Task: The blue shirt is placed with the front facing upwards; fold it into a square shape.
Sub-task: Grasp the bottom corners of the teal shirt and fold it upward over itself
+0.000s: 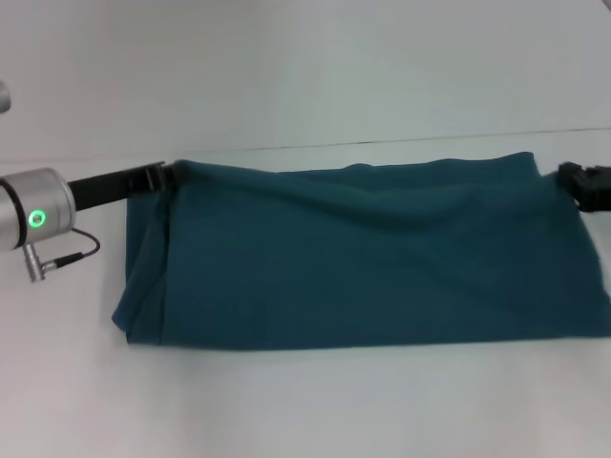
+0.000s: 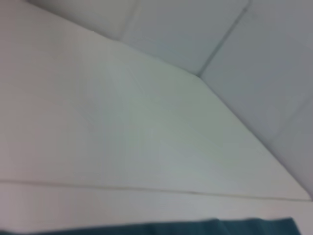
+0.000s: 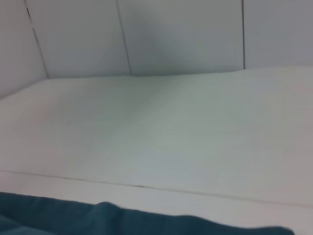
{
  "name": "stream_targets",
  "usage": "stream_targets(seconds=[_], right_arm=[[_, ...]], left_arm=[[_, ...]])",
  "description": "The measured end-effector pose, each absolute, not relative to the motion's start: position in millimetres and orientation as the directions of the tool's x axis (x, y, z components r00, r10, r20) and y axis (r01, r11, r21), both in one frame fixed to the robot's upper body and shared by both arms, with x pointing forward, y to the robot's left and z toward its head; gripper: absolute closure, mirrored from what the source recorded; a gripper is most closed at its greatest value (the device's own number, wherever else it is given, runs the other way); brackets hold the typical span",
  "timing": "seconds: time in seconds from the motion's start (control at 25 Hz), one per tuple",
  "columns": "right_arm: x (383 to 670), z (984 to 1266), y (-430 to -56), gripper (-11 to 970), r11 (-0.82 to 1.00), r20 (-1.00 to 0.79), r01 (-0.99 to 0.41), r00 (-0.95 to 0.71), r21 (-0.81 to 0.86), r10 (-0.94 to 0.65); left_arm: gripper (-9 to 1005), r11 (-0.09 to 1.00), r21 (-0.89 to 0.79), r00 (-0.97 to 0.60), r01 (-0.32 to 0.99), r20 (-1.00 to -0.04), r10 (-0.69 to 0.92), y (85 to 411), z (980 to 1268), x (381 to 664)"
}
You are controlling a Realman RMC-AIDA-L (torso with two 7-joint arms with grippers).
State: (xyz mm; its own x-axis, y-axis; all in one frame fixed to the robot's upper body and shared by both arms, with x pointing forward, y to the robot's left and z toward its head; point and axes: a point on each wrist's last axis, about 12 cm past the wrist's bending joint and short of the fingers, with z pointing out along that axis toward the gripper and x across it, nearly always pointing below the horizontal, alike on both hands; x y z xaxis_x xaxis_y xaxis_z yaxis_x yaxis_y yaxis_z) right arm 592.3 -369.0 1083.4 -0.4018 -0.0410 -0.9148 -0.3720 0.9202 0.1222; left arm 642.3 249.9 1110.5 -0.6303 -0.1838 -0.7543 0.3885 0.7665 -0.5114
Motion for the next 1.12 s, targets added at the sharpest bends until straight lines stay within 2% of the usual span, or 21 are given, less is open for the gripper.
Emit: stream_targets(seconds=[0.28,0.52,0.84,1.12], right_arm=[[627,1097,-351,959,0.931,-0.922,-0.364,-0.371,0.033,-0.113],[644,1107,-343,960,0.935,-0.928,-0.354,-0.347,-0.007,-0.138],[652,1106,-334,917,0.935,-0.915,-0.352,-0.358,-0.050,-0.184],[655,1096,-334,867,0.953,-0.897,-0.294,-0.396,-0.078,-0.196]], left_arm=[[996,0.818,-0.462,-0.592,0.342,-0.782,-0.195,244,1112,657],[995,0.846,-0.437,-0.548,0.306,-0.807,-0.219,240,1115,667],[994,0.855,-0.425,-0.541,0.298,-0.813,-0.215,229,1111,671],[993,0.861,-0.423,-0.544,0.284,-0.810,-0.219,223,1102,665]])
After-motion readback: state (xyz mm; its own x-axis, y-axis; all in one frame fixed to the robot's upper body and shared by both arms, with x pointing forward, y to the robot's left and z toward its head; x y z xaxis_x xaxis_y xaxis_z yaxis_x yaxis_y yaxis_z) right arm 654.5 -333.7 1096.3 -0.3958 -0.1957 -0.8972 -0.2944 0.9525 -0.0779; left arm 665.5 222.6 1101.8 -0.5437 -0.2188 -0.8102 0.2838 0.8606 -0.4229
